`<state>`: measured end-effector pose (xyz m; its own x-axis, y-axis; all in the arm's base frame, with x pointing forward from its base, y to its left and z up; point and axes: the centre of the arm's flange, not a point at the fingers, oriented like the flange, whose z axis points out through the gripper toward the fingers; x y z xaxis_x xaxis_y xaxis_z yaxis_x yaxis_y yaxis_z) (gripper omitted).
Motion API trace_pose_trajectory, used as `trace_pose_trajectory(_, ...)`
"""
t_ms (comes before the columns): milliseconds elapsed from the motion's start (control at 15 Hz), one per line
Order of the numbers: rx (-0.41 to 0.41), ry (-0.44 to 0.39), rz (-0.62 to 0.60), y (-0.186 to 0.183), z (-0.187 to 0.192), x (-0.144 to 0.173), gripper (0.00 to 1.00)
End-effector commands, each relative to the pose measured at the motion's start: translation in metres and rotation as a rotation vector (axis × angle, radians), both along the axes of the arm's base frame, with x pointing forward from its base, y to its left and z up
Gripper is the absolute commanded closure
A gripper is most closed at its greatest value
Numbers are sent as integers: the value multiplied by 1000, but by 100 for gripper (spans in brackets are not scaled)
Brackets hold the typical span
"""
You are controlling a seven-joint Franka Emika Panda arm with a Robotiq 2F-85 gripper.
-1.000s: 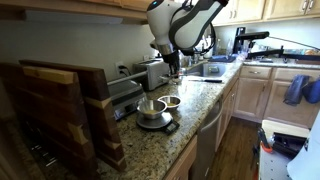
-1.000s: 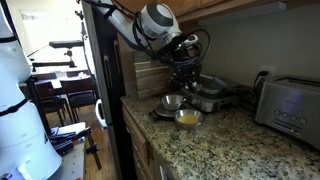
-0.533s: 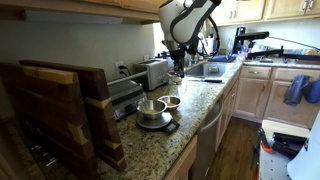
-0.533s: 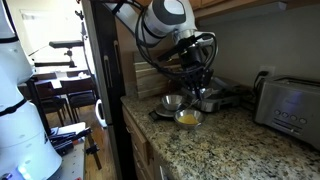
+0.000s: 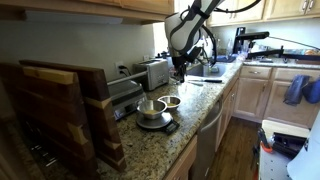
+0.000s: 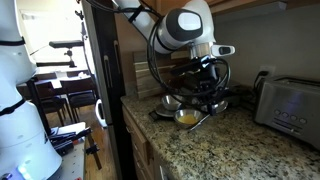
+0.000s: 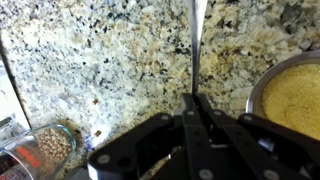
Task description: Pick up the spoon and get one spoon of sugar from the bowl on the right and put in the bowl on the left
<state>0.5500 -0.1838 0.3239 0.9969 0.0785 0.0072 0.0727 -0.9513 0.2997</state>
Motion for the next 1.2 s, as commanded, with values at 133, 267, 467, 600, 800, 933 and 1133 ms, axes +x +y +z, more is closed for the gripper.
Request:
trace_pose_trajectory(133,56,-45,-49,-37,-25,22,94)
trace_pose_trajectory(267,81,-52,-60,-47,-36,27,94)
trace_pose_trajectory(467,117,-55,-76,-58,-52,32,94)
trace_pose_trajectory(600,134,-46,-82,-63,-64,34,94)
trace_pose_trajectory(800,145,-19,-91,-64,-83,36,94)
trace_pose_trajectory(933,146,-2,-96,-62,-95,36,94)
trace_pose_trajectory(1133,148,18,-103,-63,-107,33,94)
